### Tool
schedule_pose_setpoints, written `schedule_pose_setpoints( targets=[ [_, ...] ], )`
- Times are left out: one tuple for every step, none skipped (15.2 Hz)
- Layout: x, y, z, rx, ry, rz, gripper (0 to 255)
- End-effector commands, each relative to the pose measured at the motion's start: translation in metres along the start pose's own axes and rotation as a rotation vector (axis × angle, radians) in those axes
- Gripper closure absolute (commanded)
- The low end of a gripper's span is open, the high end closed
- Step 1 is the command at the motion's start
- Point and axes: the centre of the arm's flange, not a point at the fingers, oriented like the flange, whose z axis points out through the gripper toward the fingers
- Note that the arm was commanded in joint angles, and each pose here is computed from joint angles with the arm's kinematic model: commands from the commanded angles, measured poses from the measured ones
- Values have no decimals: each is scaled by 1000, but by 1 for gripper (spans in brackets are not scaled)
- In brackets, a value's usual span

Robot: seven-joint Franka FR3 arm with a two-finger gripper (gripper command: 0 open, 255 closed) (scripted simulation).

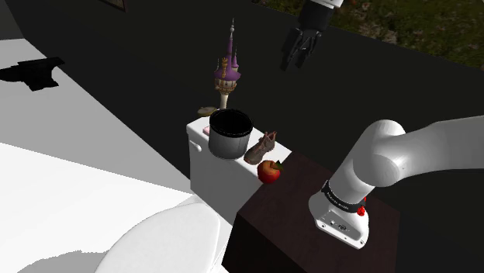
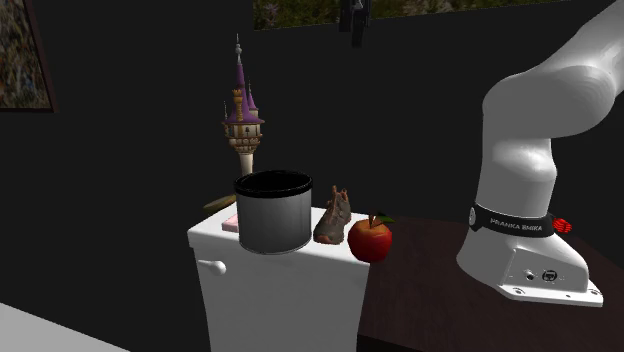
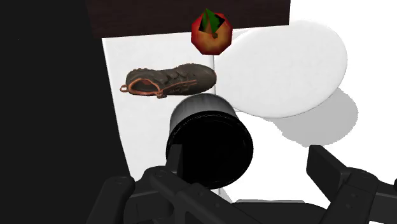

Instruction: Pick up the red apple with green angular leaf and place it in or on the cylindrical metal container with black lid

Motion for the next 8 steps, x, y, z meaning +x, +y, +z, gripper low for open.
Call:
schedule_pose_setpoints(
  targets=[
    [0,0,0,0,0,0,0],
    [-2,-4,13,-12,-5,-1,0],
    [-4,-8,26,-25,-10,-3,0],
    [-6,-12,38,-37,-15,-4,0],
    [-8,-16,51,-50,-20,-5,0],
    [-10,-19,64,-62,-25,-6,0],
    [-12,-23,77,-74,-30,-8,0],
    [-14,-26,90,-87,-35,-9,0]
  ],
)
